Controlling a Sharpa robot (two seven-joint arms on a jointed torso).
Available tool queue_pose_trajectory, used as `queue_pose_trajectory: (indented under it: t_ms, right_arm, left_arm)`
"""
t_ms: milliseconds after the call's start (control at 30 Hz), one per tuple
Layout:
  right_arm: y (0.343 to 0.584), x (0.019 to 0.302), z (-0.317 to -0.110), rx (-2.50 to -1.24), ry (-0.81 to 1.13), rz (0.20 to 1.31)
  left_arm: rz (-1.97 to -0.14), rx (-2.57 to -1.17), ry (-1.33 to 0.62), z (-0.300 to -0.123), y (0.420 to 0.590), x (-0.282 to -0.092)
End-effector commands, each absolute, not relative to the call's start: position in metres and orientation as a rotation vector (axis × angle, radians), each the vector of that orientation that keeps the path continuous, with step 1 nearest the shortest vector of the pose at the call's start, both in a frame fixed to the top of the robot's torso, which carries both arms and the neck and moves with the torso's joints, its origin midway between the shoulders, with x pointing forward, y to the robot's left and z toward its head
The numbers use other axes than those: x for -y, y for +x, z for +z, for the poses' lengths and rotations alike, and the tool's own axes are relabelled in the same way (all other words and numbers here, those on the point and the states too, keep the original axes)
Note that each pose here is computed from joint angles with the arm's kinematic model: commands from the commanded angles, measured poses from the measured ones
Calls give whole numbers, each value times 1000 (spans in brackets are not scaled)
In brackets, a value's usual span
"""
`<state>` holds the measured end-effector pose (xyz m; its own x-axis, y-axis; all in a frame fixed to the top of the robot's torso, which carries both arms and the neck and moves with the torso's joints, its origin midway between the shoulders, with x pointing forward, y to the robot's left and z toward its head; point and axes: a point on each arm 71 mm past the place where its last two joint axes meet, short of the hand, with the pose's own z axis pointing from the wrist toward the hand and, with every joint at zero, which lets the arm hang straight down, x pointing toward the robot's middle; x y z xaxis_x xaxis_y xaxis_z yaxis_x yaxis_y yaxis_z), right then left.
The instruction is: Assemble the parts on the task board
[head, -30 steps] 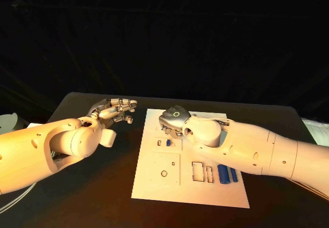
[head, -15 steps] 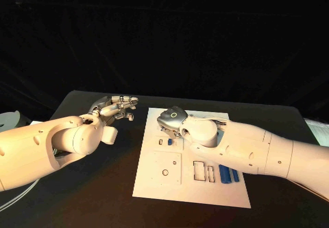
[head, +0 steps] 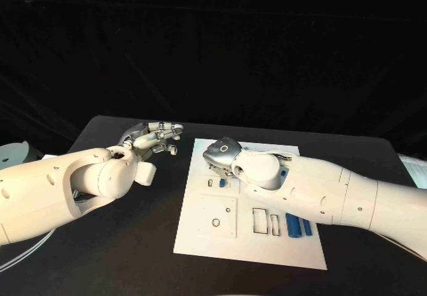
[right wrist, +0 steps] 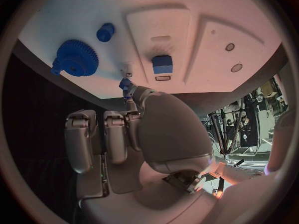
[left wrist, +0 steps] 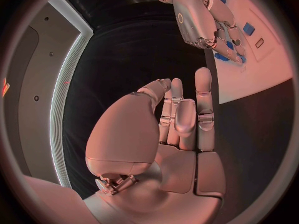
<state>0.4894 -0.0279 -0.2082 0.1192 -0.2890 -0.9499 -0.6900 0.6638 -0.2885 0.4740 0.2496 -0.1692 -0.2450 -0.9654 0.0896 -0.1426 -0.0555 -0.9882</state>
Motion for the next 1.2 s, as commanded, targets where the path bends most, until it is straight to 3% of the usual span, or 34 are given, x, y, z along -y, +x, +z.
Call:
queue_pose_trajectory:
  t_ms: [33, 800, 1200]
  right_arm:
    - [490, 29, -215, -1497, -897, 337]
    - [491, 22, -220, -1512, -892, 395]
    - [490, 22, -213, -1421, -828, 474]
  left_arm:
    - [-1407, -1462, -1230, -167, 473, -247]
    - [-1407, -1472, -1232, -165, 473, -244]
    - [-1404, -1477, -1235, -166, 473, -244]
